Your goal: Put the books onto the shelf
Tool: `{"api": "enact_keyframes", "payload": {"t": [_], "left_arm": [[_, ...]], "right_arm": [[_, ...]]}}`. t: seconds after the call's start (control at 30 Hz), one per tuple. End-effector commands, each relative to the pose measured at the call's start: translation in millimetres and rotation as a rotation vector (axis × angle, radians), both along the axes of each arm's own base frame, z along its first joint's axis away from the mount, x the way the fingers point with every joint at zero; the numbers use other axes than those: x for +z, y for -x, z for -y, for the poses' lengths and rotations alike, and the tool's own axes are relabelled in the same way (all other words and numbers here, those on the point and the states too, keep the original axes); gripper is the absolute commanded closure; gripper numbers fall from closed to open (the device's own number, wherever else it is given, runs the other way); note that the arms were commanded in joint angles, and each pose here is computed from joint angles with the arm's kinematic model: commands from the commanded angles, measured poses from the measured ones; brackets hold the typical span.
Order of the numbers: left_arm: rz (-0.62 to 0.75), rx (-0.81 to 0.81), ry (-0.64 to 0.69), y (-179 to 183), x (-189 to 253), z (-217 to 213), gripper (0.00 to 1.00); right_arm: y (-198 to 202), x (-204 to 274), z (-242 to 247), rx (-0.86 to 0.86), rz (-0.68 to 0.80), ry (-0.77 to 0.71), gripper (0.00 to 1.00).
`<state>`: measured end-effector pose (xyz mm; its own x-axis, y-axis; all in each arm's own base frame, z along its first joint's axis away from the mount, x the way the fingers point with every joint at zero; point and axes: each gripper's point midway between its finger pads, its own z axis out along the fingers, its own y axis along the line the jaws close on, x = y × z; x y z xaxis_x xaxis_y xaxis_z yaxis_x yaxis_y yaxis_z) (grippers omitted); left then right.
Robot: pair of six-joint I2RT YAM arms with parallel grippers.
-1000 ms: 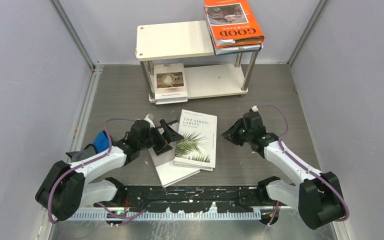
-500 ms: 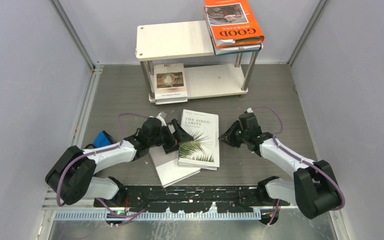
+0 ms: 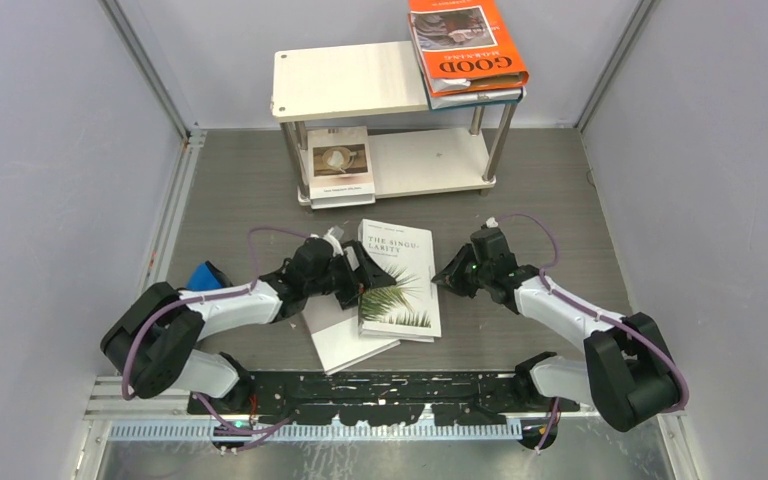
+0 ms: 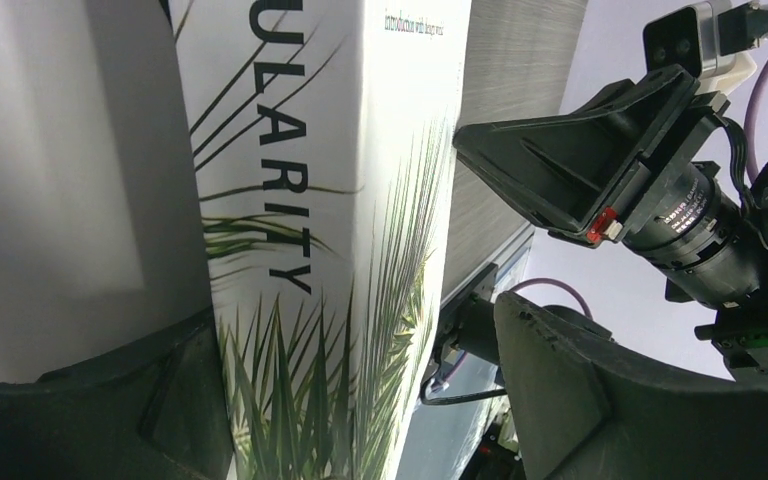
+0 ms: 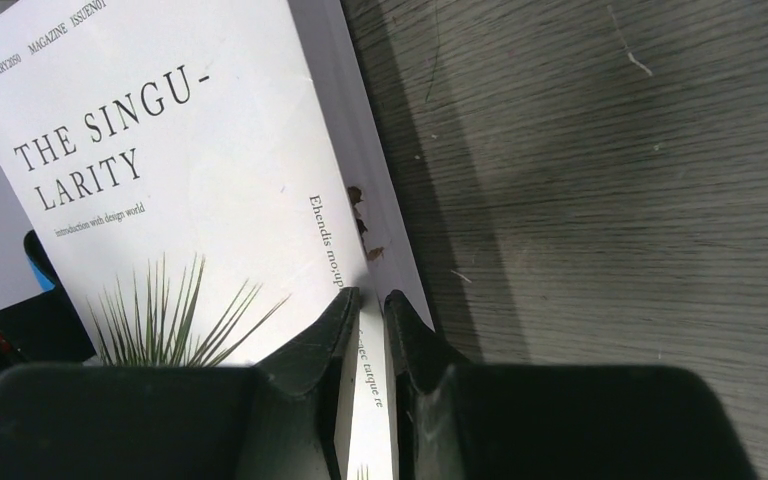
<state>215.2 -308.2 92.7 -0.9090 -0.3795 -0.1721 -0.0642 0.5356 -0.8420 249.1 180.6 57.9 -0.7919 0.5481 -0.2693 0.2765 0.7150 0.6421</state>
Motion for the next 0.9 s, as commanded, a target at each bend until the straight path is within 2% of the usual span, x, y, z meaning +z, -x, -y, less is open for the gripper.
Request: {"api": "enact_keyframes", "payload": {"t": [0.0, 0.23, 0.57, 0.87], "left_arm": [[0.023, -0.017, 0.043, 0.3, 7.5, 12.5, 0.16], [0.035, -0.008, 0.045, 2.2, 10.1, 14.1, 0.26], [0.054, 0.032, 0.039, 3.0, 15.9, 3.8, 0.35], [0.055, 0.047, 0.029, 4.6, 16.8, -1.2, 0.38]], "right_arm": [[-4.6, 15.7, -11.0, 0.019, 0.057, -0.049, 0.80], [-3.5, 22.8, -7.5, 0.017, 0.079, -0.038, 0.80], [-2.7, 33.8, -2.8, 0.020, 0.107, -0.015, 0.79], [-0.1, 38.4, 1.0, 0.016, 0.119, -0.004, 0.78]]}}
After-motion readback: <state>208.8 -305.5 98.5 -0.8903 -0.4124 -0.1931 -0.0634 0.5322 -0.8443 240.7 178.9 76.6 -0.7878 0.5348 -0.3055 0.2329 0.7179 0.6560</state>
